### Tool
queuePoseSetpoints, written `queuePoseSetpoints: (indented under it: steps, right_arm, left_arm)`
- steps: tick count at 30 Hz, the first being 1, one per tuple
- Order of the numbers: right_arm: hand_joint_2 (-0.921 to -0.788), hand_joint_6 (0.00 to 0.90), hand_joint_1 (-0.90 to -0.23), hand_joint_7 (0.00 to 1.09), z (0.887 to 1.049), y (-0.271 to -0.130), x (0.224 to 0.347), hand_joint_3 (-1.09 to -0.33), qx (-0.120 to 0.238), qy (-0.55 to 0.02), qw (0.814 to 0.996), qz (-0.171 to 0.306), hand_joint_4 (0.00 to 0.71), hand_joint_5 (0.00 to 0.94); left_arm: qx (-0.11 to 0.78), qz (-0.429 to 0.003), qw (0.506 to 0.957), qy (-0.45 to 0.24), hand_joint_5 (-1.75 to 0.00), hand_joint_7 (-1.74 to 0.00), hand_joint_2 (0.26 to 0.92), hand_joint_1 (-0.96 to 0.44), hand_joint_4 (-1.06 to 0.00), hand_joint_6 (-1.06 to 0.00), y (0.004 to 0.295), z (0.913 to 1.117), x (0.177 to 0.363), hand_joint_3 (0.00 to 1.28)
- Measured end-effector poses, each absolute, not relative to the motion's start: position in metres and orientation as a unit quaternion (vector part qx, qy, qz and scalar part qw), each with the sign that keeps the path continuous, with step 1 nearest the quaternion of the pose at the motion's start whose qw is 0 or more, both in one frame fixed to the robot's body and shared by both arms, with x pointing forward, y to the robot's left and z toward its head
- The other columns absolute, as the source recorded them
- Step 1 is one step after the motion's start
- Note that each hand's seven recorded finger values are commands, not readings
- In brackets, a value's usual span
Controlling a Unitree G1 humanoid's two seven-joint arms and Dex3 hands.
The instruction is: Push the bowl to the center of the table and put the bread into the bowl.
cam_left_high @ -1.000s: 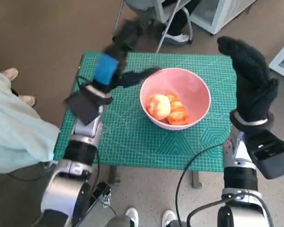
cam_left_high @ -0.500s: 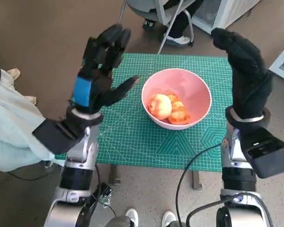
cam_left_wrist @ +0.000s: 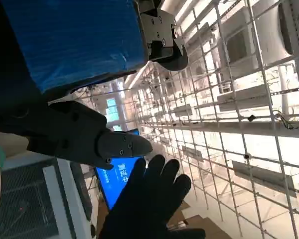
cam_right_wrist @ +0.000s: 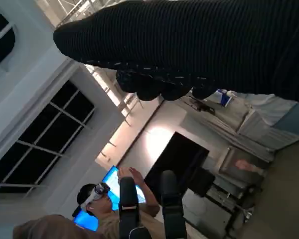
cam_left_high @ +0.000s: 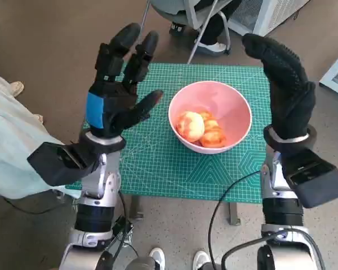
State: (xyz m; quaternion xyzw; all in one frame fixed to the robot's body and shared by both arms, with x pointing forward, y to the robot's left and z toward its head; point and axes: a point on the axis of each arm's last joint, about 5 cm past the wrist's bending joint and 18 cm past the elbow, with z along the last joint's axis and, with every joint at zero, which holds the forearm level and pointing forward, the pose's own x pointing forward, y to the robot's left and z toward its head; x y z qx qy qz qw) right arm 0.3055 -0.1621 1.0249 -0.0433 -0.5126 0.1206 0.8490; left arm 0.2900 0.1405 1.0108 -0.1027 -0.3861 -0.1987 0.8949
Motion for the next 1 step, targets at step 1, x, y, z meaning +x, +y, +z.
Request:
queuePoseSetpoints:
  steps: [1]
  right_arm:
    - [-0.921, 0.013, -0.574, 0.78, 1.0250, -0.1623, 0.3055, -0.756, -0.044, -0.513, 0.849, 0.121, 0.338, 0.000]
  left_arm:
    - [-0.104, -0.199, 0.895, -0.386, -0.01, -0.56, 0.921, -0.39, -0.28, -0.09, 0.1402, 1.0109, 0.2899, 0.26]
